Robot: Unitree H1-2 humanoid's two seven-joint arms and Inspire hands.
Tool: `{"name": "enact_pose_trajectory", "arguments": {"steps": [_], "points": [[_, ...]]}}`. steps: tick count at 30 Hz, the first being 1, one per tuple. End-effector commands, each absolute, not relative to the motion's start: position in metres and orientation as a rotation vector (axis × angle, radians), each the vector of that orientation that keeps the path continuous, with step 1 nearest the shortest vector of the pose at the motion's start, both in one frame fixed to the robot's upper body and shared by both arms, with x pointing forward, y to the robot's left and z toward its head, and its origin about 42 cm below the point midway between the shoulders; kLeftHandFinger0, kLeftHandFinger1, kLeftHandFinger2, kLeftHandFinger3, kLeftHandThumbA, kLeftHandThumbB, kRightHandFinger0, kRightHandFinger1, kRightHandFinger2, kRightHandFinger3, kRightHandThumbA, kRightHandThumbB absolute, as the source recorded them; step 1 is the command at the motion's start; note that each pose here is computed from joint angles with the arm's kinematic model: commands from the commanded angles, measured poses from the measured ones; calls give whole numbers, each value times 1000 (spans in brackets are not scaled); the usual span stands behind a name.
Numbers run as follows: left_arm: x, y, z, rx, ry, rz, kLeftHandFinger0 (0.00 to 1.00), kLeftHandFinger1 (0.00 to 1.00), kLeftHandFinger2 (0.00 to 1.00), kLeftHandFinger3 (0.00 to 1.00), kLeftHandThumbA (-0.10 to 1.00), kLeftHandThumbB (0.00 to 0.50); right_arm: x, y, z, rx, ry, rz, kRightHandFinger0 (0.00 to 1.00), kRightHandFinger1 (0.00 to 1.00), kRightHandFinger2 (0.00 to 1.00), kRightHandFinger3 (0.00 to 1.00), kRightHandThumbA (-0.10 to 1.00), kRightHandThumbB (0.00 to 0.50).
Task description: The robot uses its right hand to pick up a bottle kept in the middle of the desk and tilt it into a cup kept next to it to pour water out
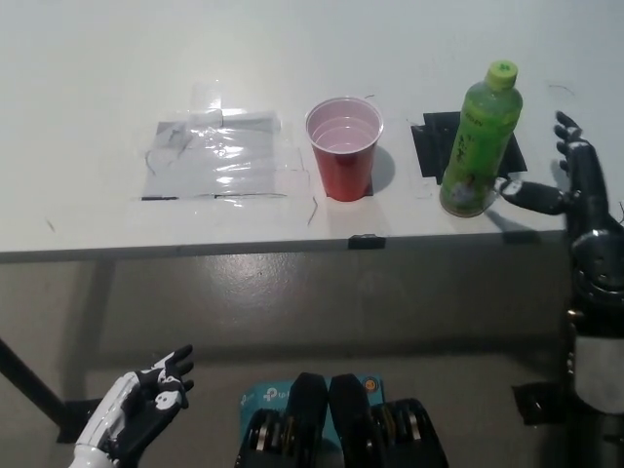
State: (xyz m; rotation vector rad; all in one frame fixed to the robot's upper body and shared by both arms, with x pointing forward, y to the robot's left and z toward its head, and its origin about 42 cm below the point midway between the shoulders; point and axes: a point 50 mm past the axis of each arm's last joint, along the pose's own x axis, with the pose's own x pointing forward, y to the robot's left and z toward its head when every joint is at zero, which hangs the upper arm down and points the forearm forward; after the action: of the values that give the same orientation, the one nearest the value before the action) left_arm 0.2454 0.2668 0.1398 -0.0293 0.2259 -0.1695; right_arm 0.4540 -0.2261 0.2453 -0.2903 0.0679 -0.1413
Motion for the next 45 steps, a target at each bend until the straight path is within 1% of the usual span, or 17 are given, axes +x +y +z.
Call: {"name": "enact_pose_trajectory", "arguments": {"steps": [1, 4, 7, 10, 13, 15, 16, 17, 18, 22, 25, 29, 32, 34, 35, 39, 45], "points": [[242, 271, 147, 10, 222, -189, 966, 950, 984, 1000, 543, 93, 460, -206, 285, -344, -19, -125, 1000, 1000, 1000, 1000, 896, 500], [242, 270, 147, 17, 221, -201, 957, 944, 980, 1000, 565, 103, 459, -200, 290, -353, -27, -110, 1000, 1000, 1000, 1000, 884, 500], [242, 270, 148, 34, 219, -216, 941, 934, 968, 1000, 571, 82, 457, -194, 296, -348, -44, -93, 1000, 1000, 1000, 1000, 874, 500], [241, 270, 148, 37, 220, -215, 932, 927, 962, 1000, 570, 92, 458, -192, 299, -355, -45, -84, 1000, 1000, 1000, 1000, 872, 500], [242, 270, 148, 40, 222, -223, 915, 911, 949, 1000, 576, 89, 461, -190, 299, -338, -40, -83, 1000, 1000, 1000, 1000, 830, 500], [242, 269, 147, 39, 223, -224, 908, 905, 944, 1000, 572, 96, 463, -189, 300, -367, -33, -92, 1000, 1000, 1000, 1000, 838, 500], [241, 269, 148, 41, 220, -229, 908, 905, 946, 1000, 569, 76, 467, -189, 299, -365, -22, -99, 1000, 1000, 1000, 1000, 814, 500], [239, 267, 148, 38, 220, -234, 911, 908, 949, 1000, 567, 70, 470, -192, 299, -386, -9, -116, 1000, 1000, 1000, 1000, 814, 500], [238, 267, 148, 42, 218, -234, 916, 906, 943, 1000, 566, 75, 474, -195, 297, -370, 1, -126, 1000, 1000, 1000, 1000, 778, 500], [239, 267, 148, 50, 221, -244, 917, 904, 939, 1000, 583, 88, 481, -201, 294, -326, 29, -140, 1000, 1000, 1000, 1000, 749, 500], [241, 266, 149, 70, 216, -255, 906, 893, 931, 996, 576, 54, 487, -207, 293, -306, 40, -153, 1000, 1000, 1000, 1000, 741, 500], [242, 262, 149, 97, 193, -297, 898, 894, 942, 1000, 572, 30, 494, -204, 294, -292, 47, -150, 1000, 1000, 1000, 1000, 729, 500], [242, 257, 146, 103, 199, -323, 888, 898, 943, 1000, 571, 65, 498, -198, 292, -313, 56, -160, 1000, 1000, 1000, 1000, 728, 500], [242, 256, 147, 104, 197, -343, 877, 897, 952, 1000, 580, 71, 501, -190, 290, -301, 64, -146, 1000, 1000, 1000, 1000, 725, 500], [243, 256, 147, 101, 197, -347, 869, 886, 944, 993, 581, 90, 502, -189, 288, -303, 70, -149, 1000, 1000, 1000, 1000, 735, 500], [242, 254, 148, 114, 194, -369, 862, 883, 940, 991, 622, 92, 506, -174, 279, -255, 97, -110, 1000, 1000, 1000, 1000, 706, 500], [244, 252, 146, 109, 191, -381, 853, 875, 926, 970, 658, 105, 507, -159, 283, -268, 70, -76, 1000, 1000, 1000, 1000, 697, 500]]}}
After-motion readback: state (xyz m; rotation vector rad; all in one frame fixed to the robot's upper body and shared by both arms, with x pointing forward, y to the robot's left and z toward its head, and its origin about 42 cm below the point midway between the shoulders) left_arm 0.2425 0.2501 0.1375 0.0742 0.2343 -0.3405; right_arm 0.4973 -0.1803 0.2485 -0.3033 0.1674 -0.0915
